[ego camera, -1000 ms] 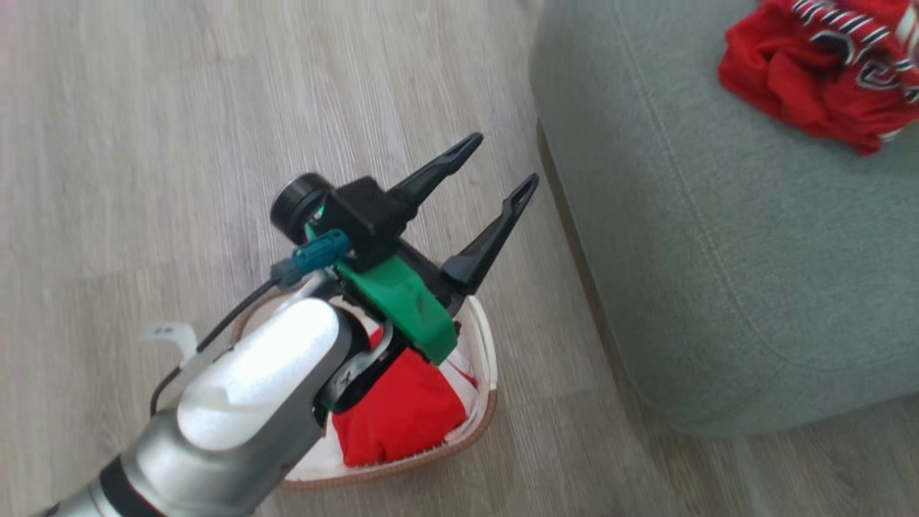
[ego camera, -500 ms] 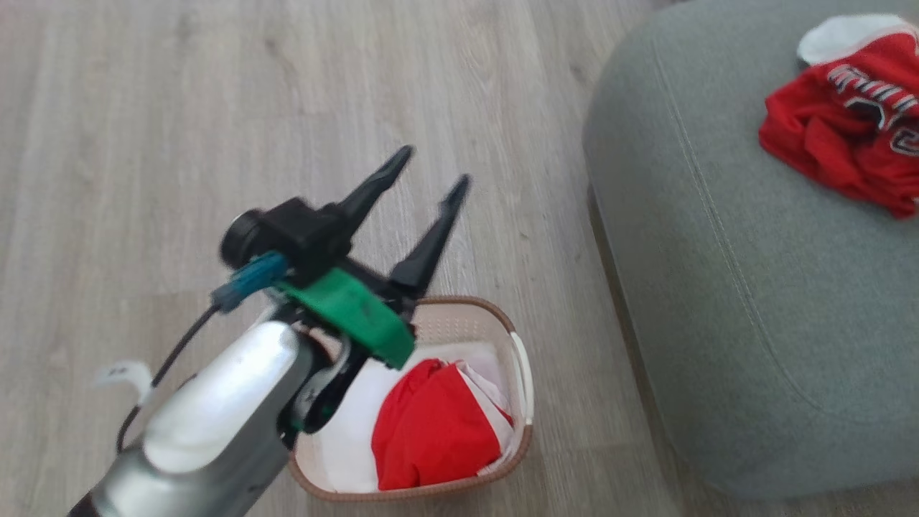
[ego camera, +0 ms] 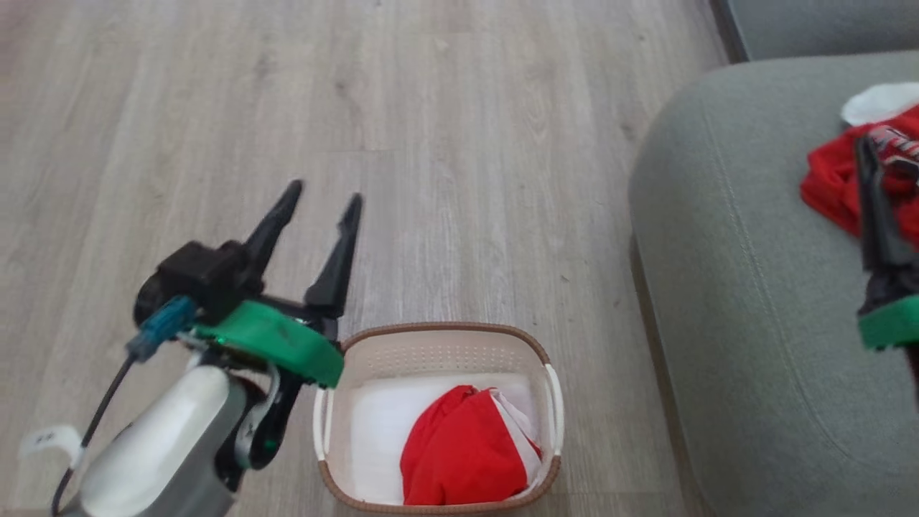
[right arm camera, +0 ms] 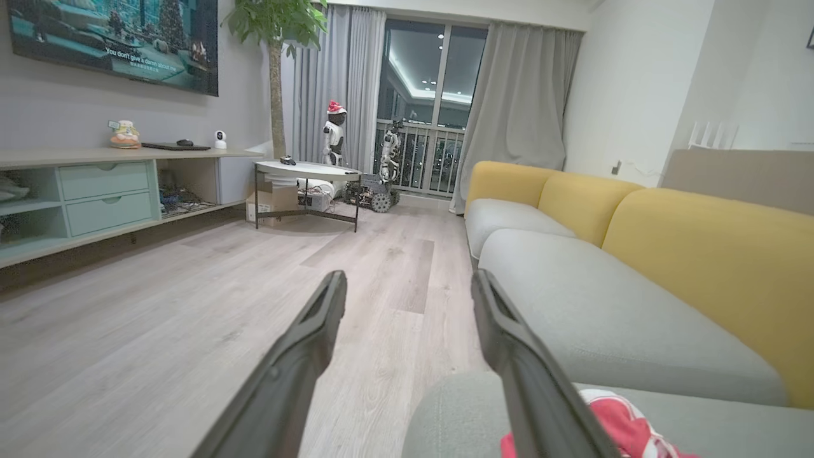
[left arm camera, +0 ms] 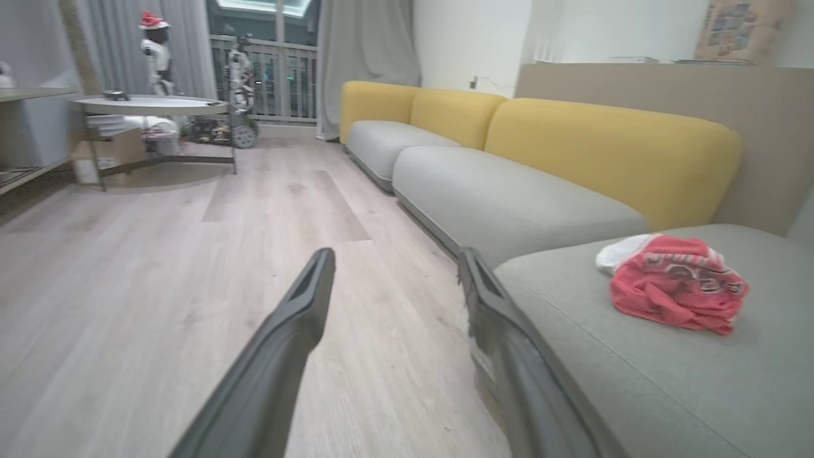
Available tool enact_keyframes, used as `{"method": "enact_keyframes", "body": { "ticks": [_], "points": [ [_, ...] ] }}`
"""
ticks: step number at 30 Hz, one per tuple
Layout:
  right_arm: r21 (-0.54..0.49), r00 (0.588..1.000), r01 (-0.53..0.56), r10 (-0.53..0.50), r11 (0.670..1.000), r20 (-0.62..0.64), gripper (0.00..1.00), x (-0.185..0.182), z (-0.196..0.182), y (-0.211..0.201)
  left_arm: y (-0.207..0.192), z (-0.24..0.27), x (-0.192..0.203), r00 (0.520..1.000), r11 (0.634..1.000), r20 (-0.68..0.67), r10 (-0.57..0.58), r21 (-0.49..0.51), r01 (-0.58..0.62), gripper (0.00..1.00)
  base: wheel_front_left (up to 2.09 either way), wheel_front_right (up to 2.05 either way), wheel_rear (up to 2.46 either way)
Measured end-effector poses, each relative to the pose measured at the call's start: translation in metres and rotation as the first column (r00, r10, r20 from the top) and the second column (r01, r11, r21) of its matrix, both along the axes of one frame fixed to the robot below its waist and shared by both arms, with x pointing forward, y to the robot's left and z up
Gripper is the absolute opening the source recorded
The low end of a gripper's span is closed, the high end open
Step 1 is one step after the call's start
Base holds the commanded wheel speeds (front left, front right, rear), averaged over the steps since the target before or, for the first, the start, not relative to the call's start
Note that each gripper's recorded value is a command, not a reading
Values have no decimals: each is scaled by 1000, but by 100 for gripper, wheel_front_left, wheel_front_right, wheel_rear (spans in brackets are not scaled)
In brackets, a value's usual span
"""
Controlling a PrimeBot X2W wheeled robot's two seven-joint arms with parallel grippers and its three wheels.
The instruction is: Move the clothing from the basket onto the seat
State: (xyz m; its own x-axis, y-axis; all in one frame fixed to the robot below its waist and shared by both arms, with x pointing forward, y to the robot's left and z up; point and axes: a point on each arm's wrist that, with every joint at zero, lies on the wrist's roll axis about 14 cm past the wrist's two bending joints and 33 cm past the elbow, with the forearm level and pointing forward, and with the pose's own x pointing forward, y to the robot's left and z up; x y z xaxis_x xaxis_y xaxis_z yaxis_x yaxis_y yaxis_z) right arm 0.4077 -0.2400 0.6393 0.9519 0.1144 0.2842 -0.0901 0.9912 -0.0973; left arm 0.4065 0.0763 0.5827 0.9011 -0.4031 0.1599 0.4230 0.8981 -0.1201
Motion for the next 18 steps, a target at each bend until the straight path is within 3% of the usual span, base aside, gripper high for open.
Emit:
{"method": "enact_keyframes", "body": {
  "ticks": [13, 18],
  "points": [
    [161, 995, -2, 17, 987, -94, 100, -21, -66, 30, 78, -24, -34, 962, 963, -53, 268, -10, -268, 100, 0, 0, 0],
    [174, 988, -14, 40, 985, -149, 100, -30, -94, 39, 93, -37, -44, 944, 947, -80, 319, -10, -321, 100, 0, 0, 0]
  ]
}}
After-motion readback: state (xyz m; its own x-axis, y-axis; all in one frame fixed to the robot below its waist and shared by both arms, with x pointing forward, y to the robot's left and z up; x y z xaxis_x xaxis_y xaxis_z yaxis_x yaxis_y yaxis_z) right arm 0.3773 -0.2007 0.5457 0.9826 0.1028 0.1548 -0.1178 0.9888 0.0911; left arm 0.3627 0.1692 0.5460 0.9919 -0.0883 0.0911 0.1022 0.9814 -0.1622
